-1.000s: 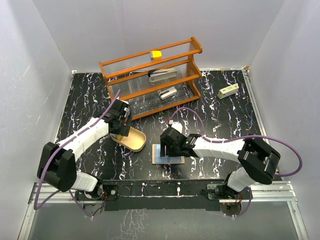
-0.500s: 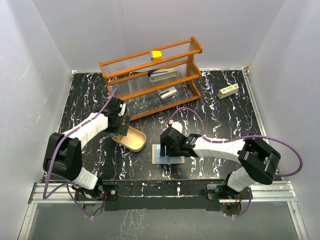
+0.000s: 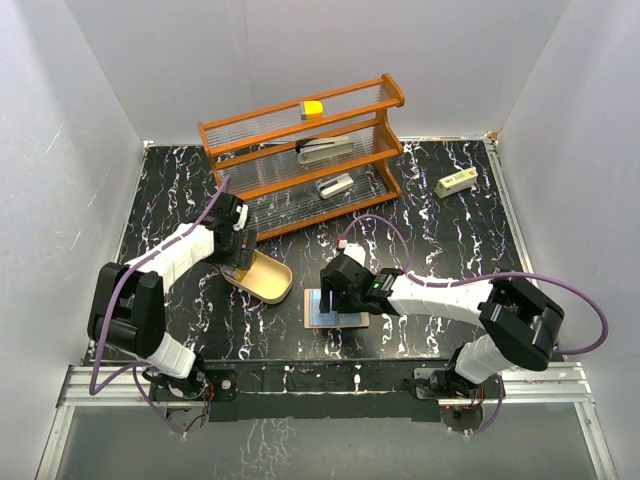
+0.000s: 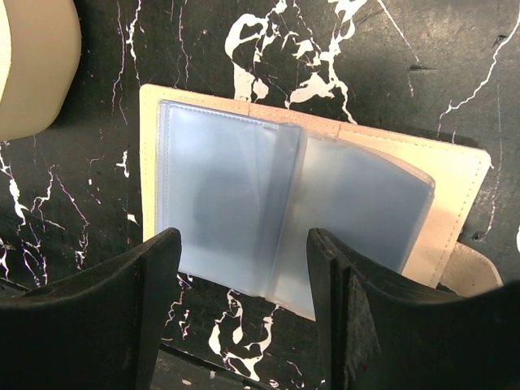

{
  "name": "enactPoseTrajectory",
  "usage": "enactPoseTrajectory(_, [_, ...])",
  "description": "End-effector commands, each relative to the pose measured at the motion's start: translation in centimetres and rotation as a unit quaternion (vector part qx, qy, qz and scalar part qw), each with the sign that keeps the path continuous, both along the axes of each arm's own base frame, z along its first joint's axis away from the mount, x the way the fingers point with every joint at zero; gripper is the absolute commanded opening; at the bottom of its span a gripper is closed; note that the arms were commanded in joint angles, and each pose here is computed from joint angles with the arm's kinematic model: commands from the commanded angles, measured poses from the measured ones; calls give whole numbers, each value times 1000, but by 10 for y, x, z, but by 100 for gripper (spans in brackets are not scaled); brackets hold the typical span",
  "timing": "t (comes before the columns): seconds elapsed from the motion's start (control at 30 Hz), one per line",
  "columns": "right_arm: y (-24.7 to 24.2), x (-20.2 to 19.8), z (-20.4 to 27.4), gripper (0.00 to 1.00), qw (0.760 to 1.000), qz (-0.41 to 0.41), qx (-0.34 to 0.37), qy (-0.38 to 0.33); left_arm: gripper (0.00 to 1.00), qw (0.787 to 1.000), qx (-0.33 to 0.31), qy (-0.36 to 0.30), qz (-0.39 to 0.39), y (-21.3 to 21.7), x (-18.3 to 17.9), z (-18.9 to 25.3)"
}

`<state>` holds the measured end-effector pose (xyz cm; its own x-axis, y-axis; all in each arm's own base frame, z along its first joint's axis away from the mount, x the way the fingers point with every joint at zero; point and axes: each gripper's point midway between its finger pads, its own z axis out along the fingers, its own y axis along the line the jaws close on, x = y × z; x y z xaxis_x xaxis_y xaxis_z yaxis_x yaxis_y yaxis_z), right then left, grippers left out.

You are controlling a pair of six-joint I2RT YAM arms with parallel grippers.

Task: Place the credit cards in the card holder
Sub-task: Move the storage box to the center of the board.

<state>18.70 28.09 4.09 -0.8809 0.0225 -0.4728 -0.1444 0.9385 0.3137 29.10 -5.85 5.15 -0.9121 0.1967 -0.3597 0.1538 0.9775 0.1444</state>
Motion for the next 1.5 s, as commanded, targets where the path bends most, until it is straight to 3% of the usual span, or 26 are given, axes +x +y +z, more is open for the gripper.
enactPoseTrajectory(0.0, [9, 6, 13, 62, 999, 3, 27, -26, 75, 999, 18, -39, 18, 11, 12, 21])
enactPoseTrajectory(0.5, [11, 6, 10, 62, 999, 5, 27, -21, 67, 998, 14, -61, 25, 11, 16, 32])
enactPoseTrajectory(0.73, [13, 5, 9, 62, 999, 7, 28, -18, 56, 999, 10, -48, 22, 8, 13, 27])
enactPoseTrajectory(1.23, [13, 4, 10, 62, 999, 9, 31, -18, 52, 996, 4, -77, 34, 9, 18, 40])
enactPoseTrajectory(1.3, [13, 4, 10, 62, 999, 9, 32, -19, 55, 997, -7, -72, 24, 4, 17, 39])
enactPoseTrajectory(1.47, [14, 3, 10, 62, 999, 11, 35, -18, 73, 999, -11, -37, 10, 2, 7, 20])
